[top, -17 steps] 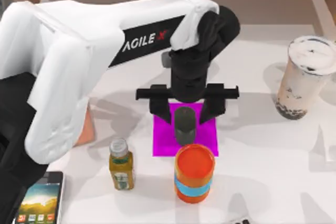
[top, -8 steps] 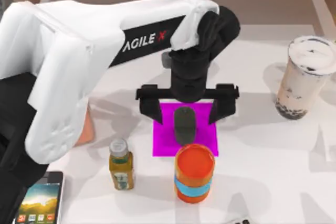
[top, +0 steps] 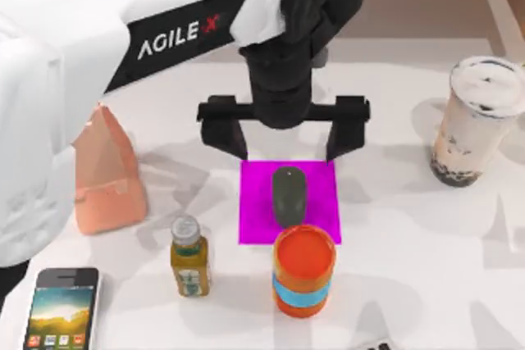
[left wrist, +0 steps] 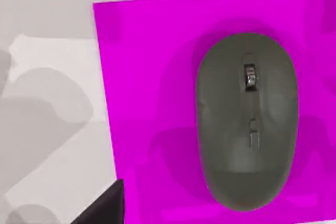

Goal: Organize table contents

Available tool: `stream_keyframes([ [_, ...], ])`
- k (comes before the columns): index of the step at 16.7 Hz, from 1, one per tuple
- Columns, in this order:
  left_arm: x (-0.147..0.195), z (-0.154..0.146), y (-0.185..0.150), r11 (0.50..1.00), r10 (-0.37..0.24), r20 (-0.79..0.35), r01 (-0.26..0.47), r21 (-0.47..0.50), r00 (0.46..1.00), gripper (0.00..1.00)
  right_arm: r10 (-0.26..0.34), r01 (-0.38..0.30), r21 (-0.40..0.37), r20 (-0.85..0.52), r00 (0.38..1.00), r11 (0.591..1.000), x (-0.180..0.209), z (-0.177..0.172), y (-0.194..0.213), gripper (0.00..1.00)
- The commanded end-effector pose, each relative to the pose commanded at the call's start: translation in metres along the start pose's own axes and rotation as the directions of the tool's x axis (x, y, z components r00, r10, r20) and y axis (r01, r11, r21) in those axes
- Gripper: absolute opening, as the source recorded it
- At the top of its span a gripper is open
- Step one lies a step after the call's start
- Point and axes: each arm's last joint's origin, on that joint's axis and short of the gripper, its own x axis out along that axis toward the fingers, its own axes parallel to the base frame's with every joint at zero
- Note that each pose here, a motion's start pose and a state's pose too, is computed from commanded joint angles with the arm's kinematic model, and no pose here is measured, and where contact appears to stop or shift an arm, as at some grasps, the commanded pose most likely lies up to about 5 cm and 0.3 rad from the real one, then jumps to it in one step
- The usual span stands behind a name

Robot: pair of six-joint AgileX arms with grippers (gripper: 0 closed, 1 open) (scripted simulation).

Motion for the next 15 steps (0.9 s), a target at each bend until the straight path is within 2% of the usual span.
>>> stream_keyframes([
  [4, -0.065, -0.025, 0.048, 0.997, -0.057, 0.073, 0.053, 0.060, 0.996, 1.00, 0.000, 0.000, 0.000, 0.000, 1.000, 1.000, 0.000, 0.000, 0.000, 1.00],
  [7, -0.090, -0.062, 0.108, 0.998, -0.049, 0.081, 0.046, 0.034, 0.996, 1.00, 0.000, 0.000, 0.000, 0.000, 1.000, 1.000, 0.000, 0.000, 0.000, 1.00],
  [11, -0.078, -0.120, 0.176, 0.999, 0.004, 0.049, -0.001, -0.054, 0.999, 1.00, 0.000, 0.000, 0.000, 0.000, 1.000, 1.000, 0.000, 0.000, 0.000, 1.00],
  [15, -0.040, -0.166, 0.205, 0.993, 0.055, -0.026, -0.058, -0.101, 0.998, 1.00, 0.000, 0.000, 0.000, 0.000, 1.000, 1.000, 0.000, 0.000, 0.000, 1.00],
])
